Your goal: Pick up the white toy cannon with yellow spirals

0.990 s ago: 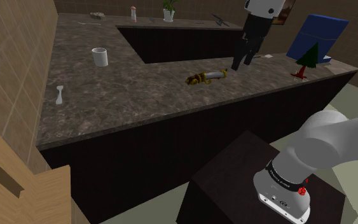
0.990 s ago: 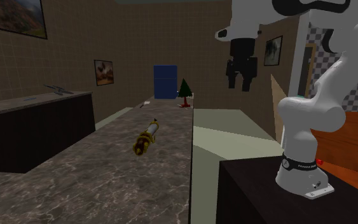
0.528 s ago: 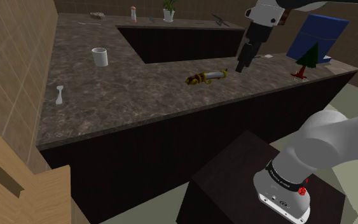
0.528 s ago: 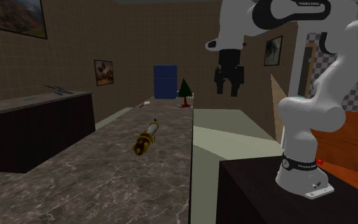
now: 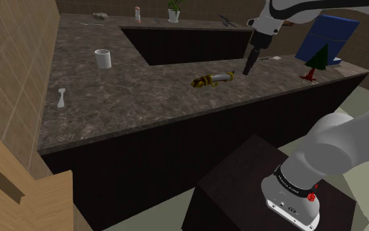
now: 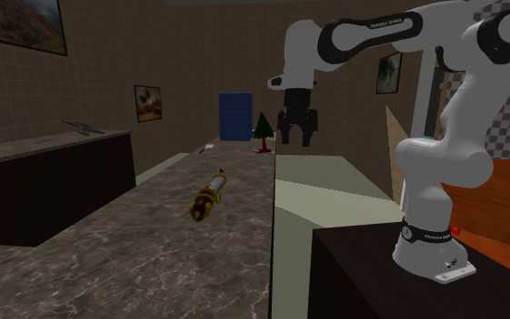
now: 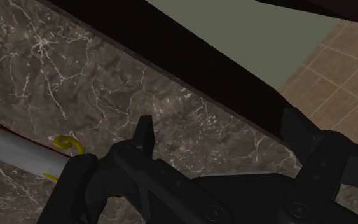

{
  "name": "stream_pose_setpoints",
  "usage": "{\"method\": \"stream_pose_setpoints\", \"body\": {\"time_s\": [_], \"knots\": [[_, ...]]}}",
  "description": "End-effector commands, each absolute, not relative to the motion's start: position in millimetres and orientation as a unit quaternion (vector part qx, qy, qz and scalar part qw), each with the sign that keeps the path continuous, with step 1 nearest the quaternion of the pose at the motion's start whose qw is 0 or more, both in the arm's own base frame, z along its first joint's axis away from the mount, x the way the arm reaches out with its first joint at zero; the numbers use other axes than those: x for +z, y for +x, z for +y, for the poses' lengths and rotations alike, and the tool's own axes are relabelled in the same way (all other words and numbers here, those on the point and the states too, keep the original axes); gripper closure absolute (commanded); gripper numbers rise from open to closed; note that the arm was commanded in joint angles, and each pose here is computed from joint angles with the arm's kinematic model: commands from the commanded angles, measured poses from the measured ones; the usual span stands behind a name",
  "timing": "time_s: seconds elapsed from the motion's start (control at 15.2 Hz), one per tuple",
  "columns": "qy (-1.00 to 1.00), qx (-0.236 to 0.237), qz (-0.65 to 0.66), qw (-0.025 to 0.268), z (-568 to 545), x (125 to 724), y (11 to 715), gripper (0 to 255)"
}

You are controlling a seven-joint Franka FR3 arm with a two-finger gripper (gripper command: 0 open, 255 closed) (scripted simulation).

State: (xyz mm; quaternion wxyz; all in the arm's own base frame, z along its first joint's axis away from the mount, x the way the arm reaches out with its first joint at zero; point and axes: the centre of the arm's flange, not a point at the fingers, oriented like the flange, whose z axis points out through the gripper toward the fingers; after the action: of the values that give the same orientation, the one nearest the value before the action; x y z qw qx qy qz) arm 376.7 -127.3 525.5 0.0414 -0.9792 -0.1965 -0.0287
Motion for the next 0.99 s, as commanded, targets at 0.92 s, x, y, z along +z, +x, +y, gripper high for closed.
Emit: {"method": "stream_pose_setpoints", "body": {"time_s": [0.92], "knots": [[-0.905,-0.052,-0.412,0.09,-271,434,524,0]]}}
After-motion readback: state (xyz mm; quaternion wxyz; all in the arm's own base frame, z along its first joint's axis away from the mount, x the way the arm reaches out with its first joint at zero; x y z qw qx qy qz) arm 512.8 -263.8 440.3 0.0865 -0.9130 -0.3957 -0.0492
